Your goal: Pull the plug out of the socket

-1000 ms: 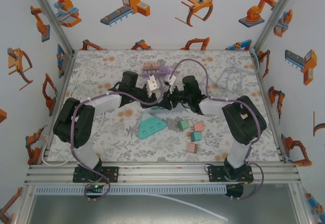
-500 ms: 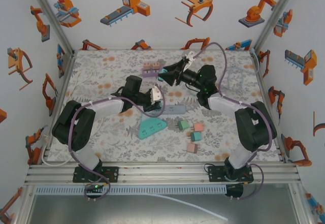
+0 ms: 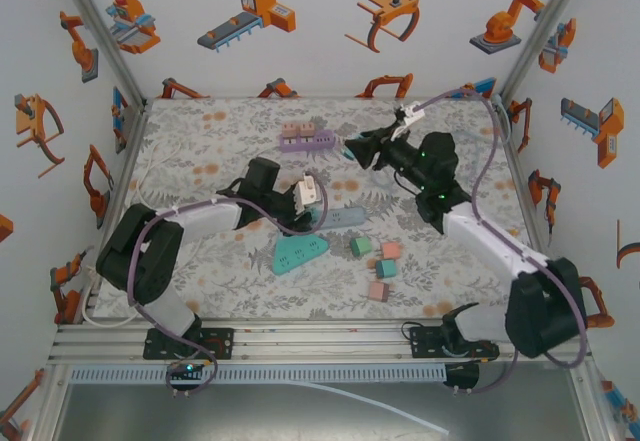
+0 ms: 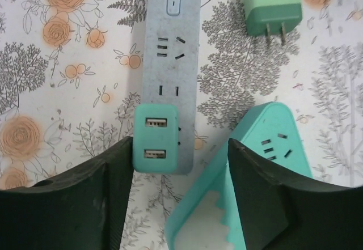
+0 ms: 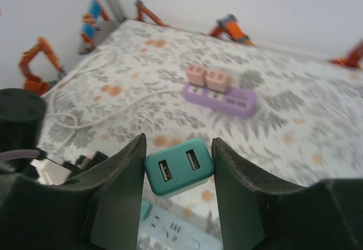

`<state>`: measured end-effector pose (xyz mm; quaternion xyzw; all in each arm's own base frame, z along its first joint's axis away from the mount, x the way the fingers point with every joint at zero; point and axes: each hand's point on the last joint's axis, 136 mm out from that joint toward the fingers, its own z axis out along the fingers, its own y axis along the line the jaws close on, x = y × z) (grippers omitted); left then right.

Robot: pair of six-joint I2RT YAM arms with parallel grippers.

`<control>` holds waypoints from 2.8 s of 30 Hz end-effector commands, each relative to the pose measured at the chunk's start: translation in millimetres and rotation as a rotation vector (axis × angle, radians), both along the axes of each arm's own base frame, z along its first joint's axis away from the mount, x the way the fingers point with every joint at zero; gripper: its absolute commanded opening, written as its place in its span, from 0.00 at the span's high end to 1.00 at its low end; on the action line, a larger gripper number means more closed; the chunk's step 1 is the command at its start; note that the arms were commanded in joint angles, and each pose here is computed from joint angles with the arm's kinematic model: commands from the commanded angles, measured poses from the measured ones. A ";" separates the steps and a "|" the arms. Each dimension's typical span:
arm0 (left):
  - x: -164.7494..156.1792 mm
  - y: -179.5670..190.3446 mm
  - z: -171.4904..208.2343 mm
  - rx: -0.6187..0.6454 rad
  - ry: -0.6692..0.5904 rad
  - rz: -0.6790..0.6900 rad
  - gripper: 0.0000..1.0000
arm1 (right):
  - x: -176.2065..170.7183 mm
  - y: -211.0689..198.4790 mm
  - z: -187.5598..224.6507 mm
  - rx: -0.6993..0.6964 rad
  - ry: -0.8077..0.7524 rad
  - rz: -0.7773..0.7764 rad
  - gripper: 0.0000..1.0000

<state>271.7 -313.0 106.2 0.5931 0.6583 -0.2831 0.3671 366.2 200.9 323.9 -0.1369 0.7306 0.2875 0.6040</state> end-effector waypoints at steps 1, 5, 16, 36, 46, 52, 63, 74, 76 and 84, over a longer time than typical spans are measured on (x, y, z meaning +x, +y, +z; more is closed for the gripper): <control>-3.2 -1.7 48.7 -0.108 0.014 0.069 0.32 | -14.2 -42.8 -36.8 -0.129 0.235 -0.187 1.00; -2.6 6.3 97.1 -0.189 0.001 0.163 0.25 | -32.9 -71.0 -58.9 -0.160 0.423 -0.280 1.00; -65.3 36.1 157.5 -0.348 0.305 0.362 0.13 | -53.0 -131.3 -167.4 -0.139 0.861 -0.424 1.00; -54.6 83.9 131.5 -0.344 0.323 0.723 0.02 | -73.1 -145.8 -269.2 -0.138 1.038 -0.517 0.52; -49.6 90.5 135.2 -0.398 0.330 0.783 0.01 | -60.8 -151.0 -210.0 -0.119 0.855 -0.536 0.21; -45.1 96.2 145.1 -0.442 0.342 0.839 0.01 | -47.3 -101.2 -122.9 -0.202 0.538 -0.321 0.23; -26.4 114.5 118.2 -0.395 0.438 1.072 0.01 | -79.1 68.0 -44.3 -0.463 0.096 0.403 0.27; 6.7 122.0 83.6 -0.407 0.562 1.189 0.05 | -129.5 142.8 -84.9 -0.666 -0.458 1.049 0.28; 16.5 123.7 77.2 -0.383 0.554 1.207 0.10 | -121.1 147.8 -101.2 -0.681 -0.442 1.089 0.28; 54.4 112.2 41.7 -0.276 0.570 1.225 0.18 | -90.6 164.8 -147.6 -0.653 -0.371 1.172 0.34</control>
